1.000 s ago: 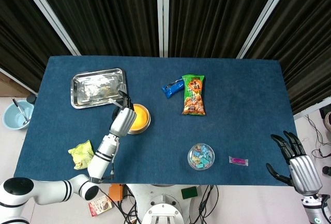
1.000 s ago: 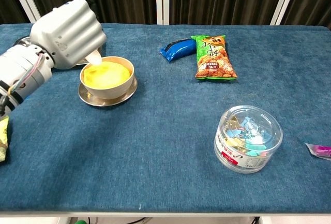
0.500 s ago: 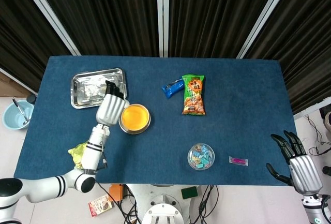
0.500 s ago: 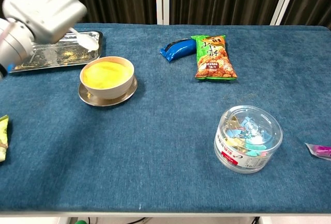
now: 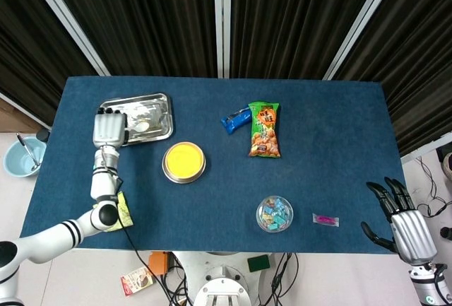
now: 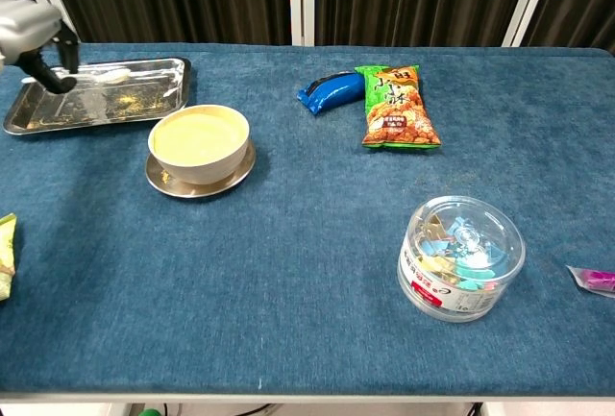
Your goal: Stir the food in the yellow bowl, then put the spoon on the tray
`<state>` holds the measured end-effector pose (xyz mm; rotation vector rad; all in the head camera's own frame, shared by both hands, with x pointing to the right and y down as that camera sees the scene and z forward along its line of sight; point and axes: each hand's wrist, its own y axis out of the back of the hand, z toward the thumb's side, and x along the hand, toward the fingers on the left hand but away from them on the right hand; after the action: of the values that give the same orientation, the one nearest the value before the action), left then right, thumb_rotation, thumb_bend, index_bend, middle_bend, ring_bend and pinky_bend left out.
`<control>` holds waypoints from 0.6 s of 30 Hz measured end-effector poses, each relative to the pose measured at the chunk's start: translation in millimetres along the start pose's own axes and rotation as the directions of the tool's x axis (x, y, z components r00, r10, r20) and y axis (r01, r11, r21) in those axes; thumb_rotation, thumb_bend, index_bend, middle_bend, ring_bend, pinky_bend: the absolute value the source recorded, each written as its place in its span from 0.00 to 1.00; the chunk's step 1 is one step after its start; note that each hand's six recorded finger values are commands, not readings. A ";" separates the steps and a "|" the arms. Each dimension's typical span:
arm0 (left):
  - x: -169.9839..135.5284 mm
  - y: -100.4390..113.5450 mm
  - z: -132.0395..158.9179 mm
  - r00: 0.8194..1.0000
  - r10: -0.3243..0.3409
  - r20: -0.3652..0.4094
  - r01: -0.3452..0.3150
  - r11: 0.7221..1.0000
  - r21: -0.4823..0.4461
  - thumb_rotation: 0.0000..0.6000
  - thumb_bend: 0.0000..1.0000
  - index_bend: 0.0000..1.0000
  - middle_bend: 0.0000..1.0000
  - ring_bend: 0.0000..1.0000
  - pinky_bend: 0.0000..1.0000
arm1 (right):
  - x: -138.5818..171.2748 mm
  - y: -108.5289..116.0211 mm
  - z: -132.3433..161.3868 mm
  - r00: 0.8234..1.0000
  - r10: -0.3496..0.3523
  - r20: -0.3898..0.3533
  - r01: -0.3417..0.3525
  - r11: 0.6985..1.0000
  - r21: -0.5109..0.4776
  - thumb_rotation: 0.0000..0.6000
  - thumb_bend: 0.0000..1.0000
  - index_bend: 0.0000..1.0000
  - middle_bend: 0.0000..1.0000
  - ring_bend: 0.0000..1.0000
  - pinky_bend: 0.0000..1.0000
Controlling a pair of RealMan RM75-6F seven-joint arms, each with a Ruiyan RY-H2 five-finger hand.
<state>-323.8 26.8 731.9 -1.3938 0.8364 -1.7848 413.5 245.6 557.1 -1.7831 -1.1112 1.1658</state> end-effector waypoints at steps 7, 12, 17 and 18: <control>18.0 -15.2 -18.6 0.998 -0.021 -0.057 0.021 1.000 -0.016 1.00 0.42 0.55 0.35 0.22 0.19 | -5.8 -1.4 2.5 1.000 0.009 0.001 -0.009 1.000 0.004 1.00 0.28 0.12 0.14 0.00 0.07; 23.7 -27.1 -16.5 0.998 -0.032 -0.058 0.033 0.999 0.011 1.00 0.39 0.48 0.33 0.20 0.19 | -7.3 -2.5 3.9 1.000 0.012 0.003 -0.012 1.000 0.005 1.00 0.28 0.12 0.14 0.00 0.07; 25.4 -32.2 -6.8 0.999 -0.025 -0.038 0.026 0.999 0.037 1.00 0.34 0.38 0.28 0.17 0.19 | -6.6 -1.5 5.0 1.000 0.009 0.003 -0.009 1.000 0.006 1.00 0.28 0.12 0.14 0.00 0.07; 25.3 -32.1 -5.6 0.999 -0.022 -0.035 0.023 0.999 0.037 1.00 0.34 0.36 0.27 0.17 0.19 | -6.4 -1.1 5.2 1.000 0.008 0.002 -0.008 1.000 0.006 1.00 0.28 0.12 0.14 0.00 0.07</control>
<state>-338.1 23.2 770.4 -1.3566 0.8037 -1.8376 406.9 240.7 558.4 -1.7838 -1.1017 1.1747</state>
